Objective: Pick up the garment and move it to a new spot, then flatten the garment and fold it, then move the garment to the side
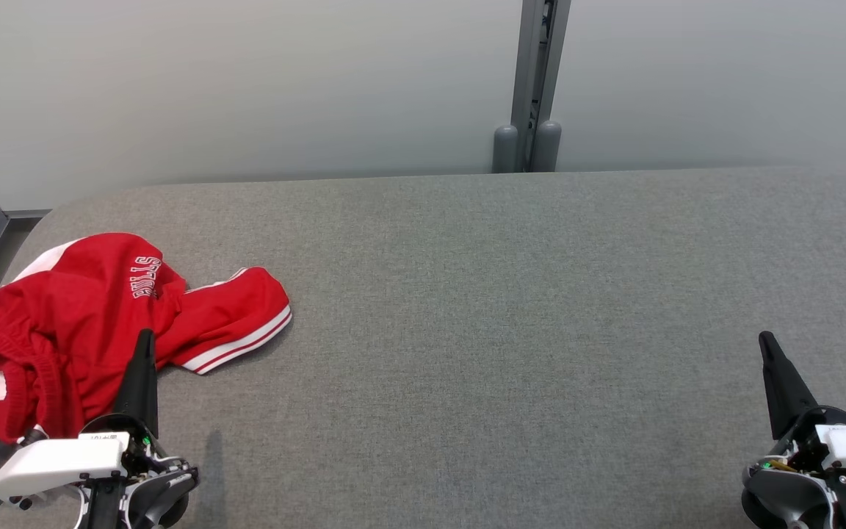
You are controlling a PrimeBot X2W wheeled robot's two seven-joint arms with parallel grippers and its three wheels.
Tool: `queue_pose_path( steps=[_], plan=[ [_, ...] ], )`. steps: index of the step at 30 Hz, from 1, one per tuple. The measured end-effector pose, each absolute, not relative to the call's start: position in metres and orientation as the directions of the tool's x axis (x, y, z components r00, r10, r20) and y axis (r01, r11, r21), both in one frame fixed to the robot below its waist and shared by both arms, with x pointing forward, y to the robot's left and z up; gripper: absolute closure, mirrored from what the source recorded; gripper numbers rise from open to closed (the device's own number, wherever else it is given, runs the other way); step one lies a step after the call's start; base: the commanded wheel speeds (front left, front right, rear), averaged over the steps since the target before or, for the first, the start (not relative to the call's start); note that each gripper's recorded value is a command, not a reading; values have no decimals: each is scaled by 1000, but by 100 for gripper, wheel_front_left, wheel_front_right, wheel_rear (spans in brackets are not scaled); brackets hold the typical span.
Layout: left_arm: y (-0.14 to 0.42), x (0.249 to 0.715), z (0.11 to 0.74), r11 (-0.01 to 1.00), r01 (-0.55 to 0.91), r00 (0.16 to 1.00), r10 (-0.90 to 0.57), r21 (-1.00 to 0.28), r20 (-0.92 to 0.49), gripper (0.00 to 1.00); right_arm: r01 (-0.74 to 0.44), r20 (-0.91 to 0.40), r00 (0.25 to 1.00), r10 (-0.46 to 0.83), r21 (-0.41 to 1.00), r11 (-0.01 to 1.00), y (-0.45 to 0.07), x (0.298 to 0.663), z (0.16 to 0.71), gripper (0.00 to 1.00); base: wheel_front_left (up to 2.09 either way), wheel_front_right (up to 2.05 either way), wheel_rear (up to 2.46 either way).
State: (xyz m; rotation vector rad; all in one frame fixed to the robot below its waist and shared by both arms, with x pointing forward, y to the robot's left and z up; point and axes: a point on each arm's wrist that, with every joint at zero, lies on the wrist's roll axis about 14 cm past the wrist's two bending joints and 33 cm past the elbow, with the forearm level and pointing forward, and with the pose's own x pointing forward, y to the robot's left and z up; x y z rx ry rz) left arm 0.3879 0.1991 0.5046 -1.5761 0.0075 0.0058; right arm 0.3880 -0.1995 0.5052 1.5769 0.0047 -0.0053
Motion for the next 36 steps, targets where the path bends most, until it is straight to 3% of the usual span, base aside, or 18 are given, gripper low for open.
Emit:
queue_pose_path(
  steps=[10,11,15,22,24,36],
  plan=[
    [199,387,502,-8,-16,1000,-1,-1000,-16,100,13,-13,1000,0,1000,-8,-199,387,503,100,0,0,0],
    [198,385,496,-12,-33,999,-1,-999,-33,0,29,-30,1000,-1,999,-13,-198,385,497,0,0,0,0],
    [196,372,472,-28,-105,994,5,-994,-105,0,92,-92,996,-1,995,-28,-194,374,476,0,0,0,0],
    [199,372,476,-15,-91,995,34,-996,-92,0,75,-75,997,-8,997,-17,-190,376,482,0,0,0,0],
    [203,375,487,49,-61,996,66,-997,-58,0,25,-24,999,-23,999,35,-187,381,499,0,0,0,0],
    [204,378,502,214,-27,997,77,-977,-11,0,-33,40,998,-53,991,133,-191,385,519,0,0,0,0]
  ],
)
